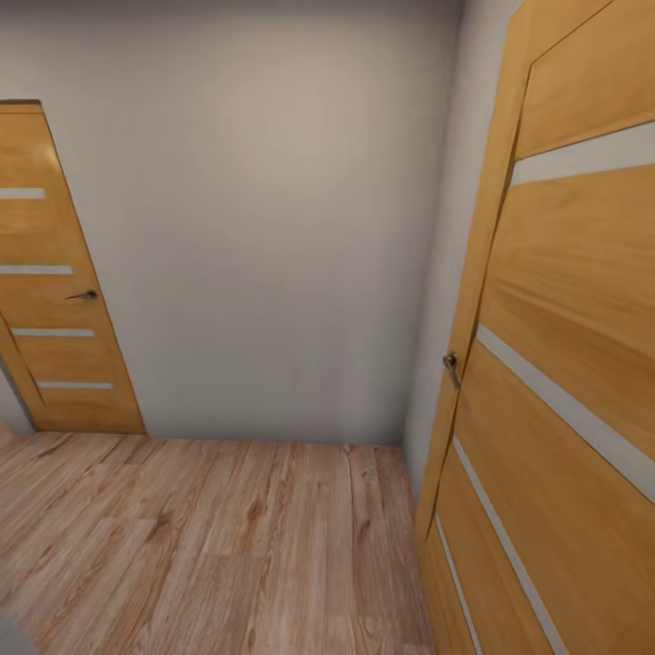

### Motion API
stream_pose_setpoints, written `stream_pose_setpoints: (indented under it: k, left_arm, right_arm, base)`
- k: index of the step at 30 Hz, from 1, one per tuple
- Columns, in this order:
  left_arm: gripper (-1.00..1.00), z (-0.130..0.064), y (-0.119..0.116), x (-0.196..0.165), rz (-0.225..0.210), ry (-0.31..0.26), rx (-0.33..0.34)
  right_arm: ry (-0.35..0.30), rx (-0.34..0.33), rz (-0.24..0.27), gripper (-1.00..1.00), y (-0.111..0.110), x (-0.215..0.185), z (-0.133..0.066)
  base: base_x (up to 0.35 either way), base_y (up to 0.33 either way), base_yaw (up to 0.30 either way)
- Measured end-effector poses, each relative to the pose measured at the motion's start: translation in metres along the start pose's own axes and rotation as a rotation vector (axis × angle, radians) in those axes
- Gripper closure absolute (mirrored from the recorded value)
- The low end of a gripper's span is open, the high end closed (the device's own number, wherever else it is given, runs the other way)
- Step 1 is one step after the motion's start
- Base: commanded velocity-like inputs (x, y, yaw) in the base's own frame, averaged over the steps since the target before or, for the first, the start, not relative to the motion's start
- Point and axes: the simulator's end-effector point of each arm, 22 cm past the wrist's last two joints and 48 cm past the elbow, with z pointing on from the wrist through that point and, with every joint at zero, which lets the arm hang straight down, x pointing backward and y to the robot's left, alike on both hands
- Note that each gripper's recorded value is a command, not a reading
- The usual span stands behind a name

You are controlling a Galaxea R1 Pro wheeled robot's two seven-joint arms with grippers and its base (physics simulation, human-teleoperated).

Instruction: Move the two storage containers from the living room to the garage. In the garage, place one container on the floor and stack the other container on top of it (either order is fine).

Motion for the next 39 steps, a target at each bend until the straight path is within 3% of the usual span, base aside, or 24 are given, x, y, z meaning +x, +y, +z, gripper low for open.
stream_pose_setpoints:
  k: [39]
  left_arm:
    - [-1.00,0.0001,0.0000,-0.0006,0.000,-0.002,0.000]
  right_arm:
    - [0.000,0.000,0.000,-1.00,0.0002,0.0000,0.0002]
  base:
    - [0.038,-0.008,0.000]
